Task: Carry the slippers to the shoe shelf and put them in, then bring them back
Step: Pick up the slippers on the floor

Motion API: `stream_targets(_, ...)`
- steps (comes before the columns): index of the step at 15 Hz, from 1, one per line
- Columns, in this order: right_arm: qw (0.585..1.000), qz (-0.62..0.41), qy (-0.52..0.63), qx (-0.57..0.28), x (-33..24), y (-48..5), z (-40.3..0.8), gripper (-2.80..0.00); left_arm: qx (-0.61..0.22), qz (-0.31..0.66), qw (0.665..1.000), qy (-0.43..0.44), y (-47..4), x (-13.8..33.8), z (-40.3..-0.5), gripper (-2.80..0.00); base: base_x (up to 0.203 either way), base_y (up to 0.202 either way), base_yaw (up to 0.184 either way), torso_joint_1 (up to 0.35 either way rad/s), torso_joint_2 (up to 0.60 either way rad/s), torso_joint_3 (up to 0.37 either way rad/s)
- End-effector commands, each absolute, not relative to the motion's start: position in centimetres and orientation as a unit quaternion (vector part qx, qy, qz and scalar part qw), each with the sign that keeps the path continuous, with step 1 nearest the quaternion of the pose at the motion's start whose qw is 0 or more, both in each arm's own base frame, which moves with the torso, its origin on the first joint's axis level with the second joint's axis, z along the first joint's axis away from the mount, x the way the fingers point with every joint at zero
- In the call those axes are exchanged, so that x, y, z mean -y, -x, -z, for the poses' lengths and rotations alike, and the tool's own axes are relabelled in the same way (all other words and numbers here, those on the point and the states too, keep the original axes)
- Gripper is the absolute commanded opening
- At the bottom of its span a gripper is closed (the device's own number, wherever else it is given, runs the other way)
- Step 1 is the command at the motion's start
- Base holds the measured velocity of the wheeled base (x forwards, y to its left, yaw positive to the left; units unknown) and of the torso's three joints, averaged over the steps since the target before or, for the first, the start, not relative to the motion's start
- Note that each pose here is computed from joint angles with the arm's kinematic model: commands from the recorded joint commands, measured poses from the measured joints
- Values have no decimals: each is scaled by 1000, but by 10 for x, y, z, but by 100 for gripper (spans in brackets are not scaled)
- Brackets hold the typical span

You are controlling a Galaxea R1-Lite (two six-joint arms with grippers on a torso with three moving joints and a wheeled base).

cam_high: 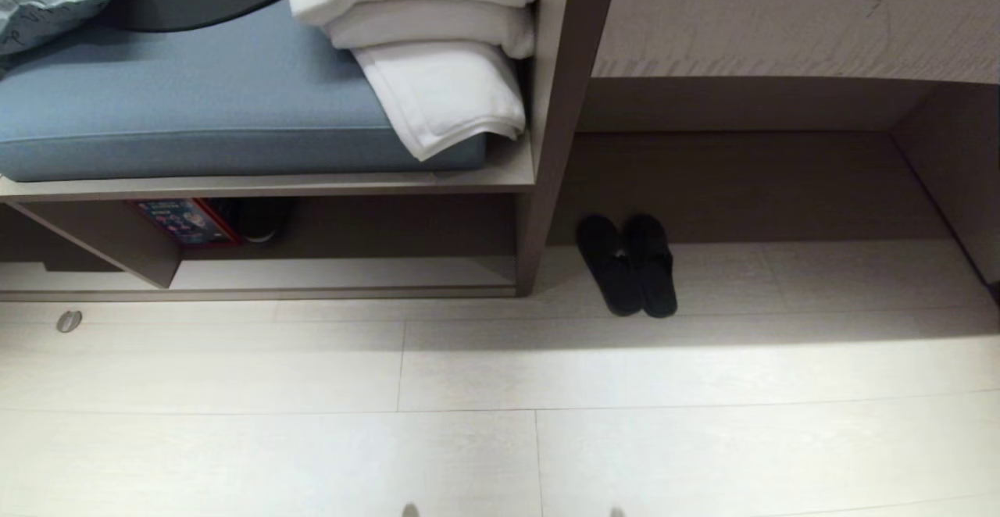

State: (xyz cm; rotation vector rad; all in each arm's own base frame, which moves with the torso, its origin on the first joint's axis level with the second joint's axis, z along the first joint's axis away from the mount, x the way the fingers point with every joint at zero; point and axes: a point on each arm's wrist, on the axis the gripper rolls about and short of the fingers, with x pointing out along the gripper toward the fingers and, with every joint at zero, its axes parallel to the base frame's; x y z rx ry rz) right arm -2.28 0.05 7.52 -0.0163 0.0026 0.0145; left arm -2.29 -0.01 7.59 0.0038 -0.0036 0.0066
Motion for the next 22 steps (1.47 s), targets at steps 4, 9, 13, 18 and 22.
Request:
stream_targets(4,1000,-8,8,-1,-1,23,-75,-280,2,-4,1000,-2,23,0,-76,-280,0,0,0,2,3,-194)
stream_targets(9,1000,-8,8,-1,-1,23,-75,-280,2,-4,1000,-2,23,0,-76,-280,0,0,0,1,5,-198)
stream_targets(13,1000,-8,8,-1,-1,23,-75,-280,2,-4,1000,-2,23,0,-76,-280,0,0,0,2,0,-201)
stream_targets(18,1000,-8,8,-1,-1,23,-75,-280,2,-4,1000,-2,23,0,-76,-280,0,0,0,2,3,-196)
stream_targets(22,1000,-8,8,-1,-1,23,-75,-280,0,-5,1000,-3,23,0,-76,-280,0,0,0,2,4,-198)
